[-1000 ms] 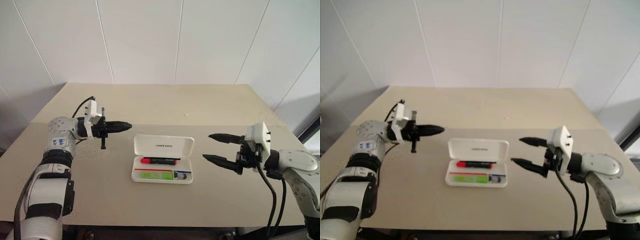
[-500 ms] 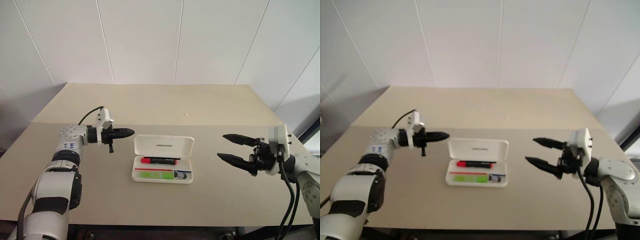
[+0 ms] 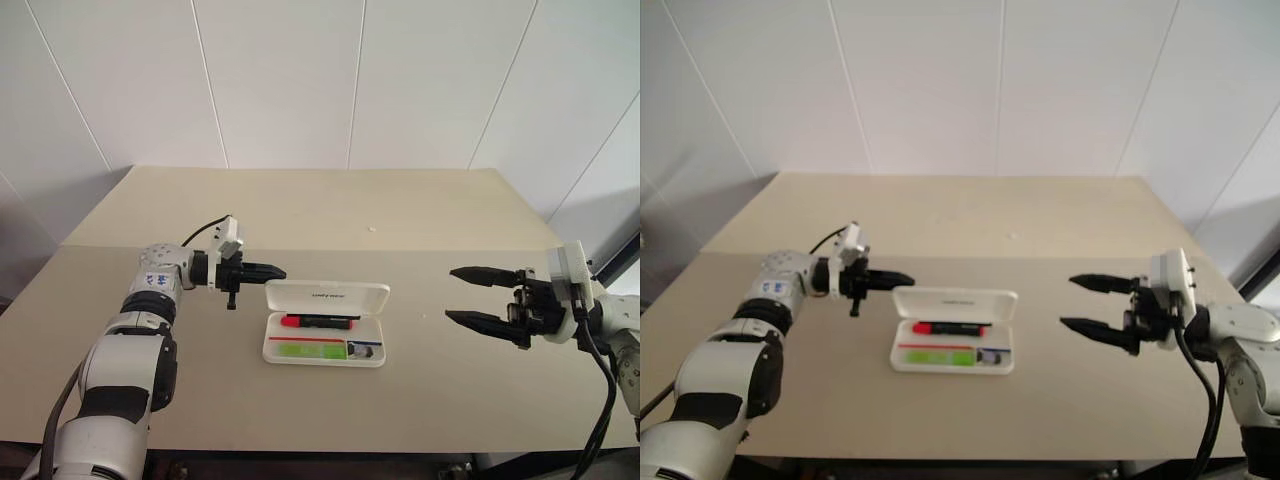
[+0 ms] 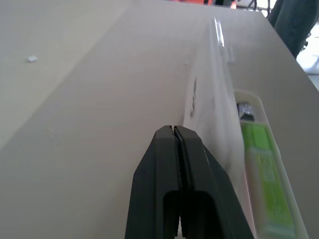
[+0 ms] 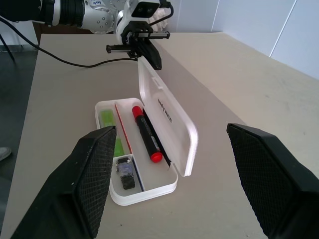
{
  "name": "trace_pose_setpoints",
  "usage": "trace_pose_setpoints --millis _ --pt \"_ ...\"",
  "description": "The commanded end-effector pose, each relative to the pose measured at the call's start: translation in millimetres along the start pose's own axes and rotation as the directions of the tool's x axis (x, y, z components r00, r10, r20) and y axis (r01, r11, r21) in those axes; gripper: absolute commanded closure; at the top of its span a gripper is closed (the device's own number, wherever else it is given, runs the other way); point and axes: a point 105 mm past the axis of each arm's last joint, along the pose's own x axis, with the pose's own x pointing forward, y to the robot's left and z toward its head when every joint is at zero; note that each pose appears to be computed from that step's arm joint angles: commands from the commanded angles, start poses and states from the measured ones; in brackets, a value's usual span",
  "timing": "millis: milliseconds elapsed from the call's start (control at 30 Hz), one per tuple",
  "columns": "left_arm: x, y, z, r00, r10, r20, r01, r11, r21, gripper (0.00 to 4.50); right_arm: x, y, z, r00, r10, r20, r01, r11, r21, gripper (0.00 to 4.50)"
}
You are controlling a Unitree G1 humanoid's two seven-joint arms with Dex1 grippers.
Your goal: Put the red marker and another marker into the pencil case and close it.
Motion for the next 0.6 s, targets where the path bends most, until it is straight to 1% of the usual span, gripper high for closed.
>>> trace_pose_setpoints --millis 33,100,200,333,433,600 --pt "-1 -14 -1 0.987 -0.14 -0.084 0.144 0.988 0.045 4.47 -1 2 11 0.998 0.047 0.035 -0.046 0.998 -0.031 0.0" --pt "3 -20 -9 0.974 -0.178 -0.139 0.188 0.98 0.059 4.47 -2 2 14 0.995 0.077 0.06 -0.075 0.997 -0.035 0.0" --pt "10 -26 -15 0.957 -0.223 -0.184 0.241 0.967 0.081 4.47 -6 -2 17 0.992 0.097 0.085 -0.094 0.995 -0.047 0.0" --pt "22 -40 -25 0.924 -0.301 -0.236 0.334 0.936 0.113 4.47 -16 -15 23 0.989 0.073 0.13 -0.066 0.996 -0.055 0.0" --pt "26 -50 -29 0.902 -0.349 -0.253 0.39 0.911 0.132 4.47 -26 -20 17 0.992 0.06 0.112 -0.055 0.997 -0.047 0.0" --pt "32 -58 -35 0.874 -0.386 -0.297 0.442 0.885 0.15 4.47 -41 -22 15 0.994 0.062 0.087 -0.059 0.997 -0.041 0.0"
